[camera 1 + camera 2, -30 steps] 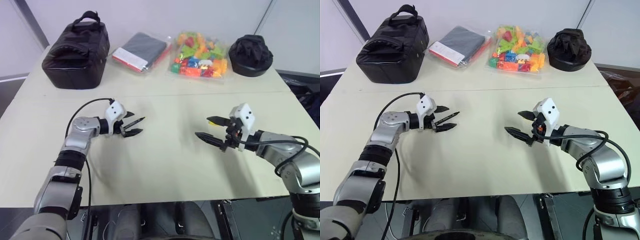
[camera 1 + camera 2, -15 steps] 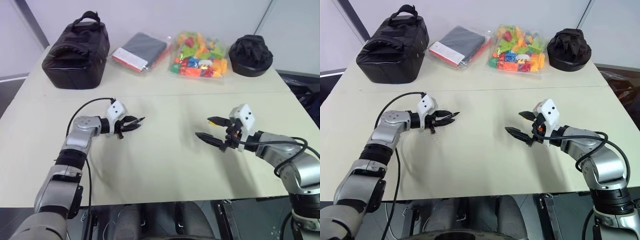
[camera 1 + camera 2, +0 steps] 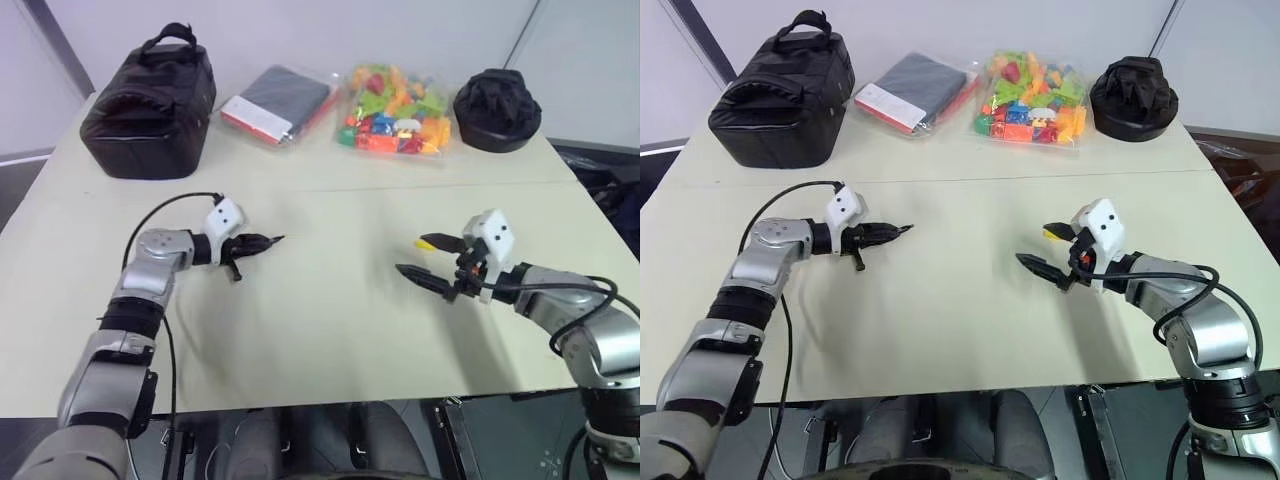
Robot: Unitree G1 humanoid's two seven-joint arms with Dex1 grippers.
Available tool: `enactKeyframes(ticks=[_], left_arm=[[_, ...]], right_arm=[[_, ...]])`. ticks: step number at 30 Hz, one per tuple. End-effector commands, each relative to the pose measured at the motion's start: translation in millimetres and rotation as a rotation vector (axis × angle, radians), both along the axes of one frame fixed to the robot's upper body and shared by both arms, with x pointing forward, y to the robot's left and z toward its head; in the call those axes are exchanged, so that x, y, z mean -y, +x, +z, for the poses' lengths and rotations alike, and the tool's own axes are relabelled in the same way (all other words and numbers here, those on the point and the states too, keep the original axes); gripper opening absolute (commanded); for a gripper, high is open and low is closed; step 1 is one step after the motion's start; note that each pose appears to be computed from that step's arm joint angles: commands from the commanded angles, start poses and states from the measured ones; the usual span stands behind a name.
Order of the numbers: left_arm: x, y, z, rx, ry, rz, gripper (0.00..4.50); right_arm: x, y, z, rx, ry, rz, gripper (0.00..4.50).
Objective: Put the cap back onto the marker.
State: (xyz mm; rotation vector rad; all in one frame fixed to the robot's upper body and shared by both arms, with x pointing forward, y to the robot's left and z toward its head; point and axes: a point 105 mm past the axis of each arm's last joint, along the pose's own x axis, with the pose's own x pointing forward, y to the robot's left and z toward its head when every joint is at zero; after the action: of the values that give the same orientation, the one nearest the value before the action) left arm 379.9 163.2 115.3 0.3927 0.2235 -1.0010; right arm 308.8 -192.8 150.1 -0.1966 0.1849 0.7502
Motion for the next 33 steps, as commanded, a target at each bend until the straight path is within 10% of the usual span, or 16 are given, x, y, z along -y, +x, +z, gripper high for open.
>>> enactKeyframes(ticks=[1,12,33], left_arm=[[8,1,45,0.123,-0.036,-0.100,0.02],[59,-25,90,0.156,0.031,-0.509,0.02],[55,-26,76,0.136,0.018,-0.448,0.02]], right_arm=[[27,11,13,0.083,-0.059,-0.043,4.38],[71,45,-11,0.038,-0.142,-0.023,4.38],[57,70,-56,-0.086,-0.161,0.049,4.38]])
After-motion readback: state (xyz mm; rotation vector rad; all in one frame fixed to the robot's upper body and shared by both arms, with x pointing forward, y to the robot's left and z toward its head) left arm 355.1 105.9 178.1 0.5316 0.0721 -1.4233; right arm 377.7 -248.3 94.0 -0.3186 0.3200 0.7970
